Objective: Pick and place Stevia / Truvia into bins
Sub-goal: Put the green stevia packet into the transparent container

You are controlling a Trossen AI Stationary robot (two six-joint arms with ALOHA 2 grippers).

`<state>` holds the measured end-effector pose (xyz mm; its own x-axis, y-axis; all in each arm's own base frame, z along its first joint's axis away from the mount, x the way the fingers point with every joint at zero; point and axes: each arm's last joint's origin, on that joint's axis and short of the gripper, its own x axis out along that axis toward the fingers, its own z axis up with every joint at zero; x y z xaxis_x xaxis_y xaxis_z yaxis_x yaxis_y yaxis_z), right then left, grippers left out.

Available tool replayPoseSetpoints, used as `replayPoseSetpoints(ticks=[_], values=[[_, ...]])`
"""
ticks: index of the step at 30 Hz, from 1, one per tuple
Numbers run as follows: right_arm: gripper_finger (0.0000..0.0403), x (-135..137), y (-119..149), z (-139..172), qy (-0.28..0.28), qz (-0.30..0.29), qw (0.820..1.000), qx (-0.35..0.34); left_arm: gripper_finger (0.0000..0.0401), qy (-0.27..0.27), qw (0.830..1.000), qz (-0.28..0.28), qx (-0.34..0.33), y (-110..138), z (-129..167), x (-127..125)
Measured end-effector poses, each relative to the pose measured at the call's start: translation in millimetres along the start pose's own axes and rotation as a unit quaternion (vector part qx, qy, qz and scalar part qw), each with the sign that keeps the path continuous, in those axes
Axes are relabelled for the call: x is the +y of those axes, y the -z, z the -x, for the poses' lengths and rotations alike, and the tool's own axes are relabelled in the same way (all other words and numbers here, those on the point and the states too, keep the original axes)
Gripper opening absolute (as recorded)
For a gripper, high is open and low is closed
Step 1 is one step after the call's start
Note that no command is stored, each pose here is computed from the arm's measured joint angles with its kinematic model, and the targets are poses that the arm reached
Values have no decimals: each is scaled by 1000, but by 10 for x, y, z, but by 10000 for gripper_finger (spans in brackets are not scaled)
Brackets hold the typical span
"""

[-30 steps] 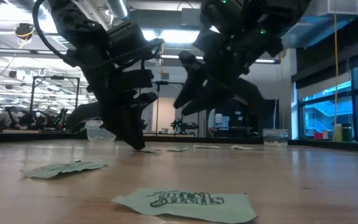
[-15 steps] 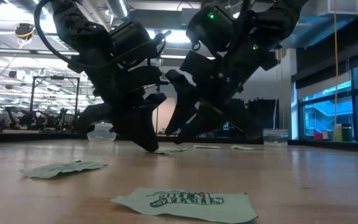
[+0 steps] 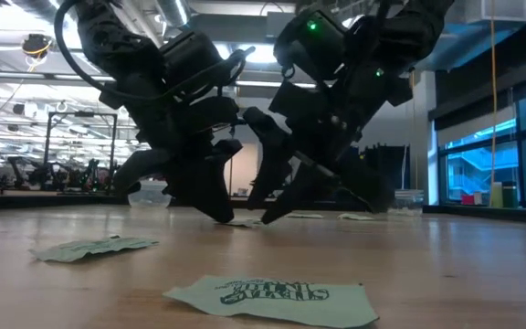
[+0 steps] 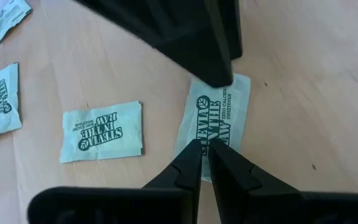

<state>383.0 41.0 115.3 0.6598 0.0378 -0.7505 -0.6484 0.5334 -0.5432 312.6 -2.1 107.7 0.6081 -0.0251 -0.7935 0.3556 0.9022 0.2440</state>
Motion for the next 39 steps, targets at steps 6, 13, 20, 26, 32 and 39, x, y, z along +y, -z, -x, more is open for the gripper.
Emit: replayPoseSetpoints(ticks=[6, 13, 20, 26, 32, 39], values=[[118, 23, 26, -56, 9, 0, 1000, 23, 31, 0, 1000, 6, -2, -4, -2, 0], [118, 6, 28, -71, 34, 0, 999, 32, 31, 1, 1000, 7, -4, -4, -2, 0], [118, -10, 35, -76, 53, -2, 998, 45, 31, 2, 1000, 18, -4, -5, -2, -1], [118, -12, 36, -76, 55, -2, 997, 46, 31, 2, 1000, 18, -4, -6, -1, -1], [118, 10, 6, -75, 54, 2, 998, 44, 31, 0, 1000, 18, -4, -5, -1, 1], [114, 12, 3, -75, 52, 2, 998, 41, 31, -2, 1000, 18, -3, -4, -1, 4]])
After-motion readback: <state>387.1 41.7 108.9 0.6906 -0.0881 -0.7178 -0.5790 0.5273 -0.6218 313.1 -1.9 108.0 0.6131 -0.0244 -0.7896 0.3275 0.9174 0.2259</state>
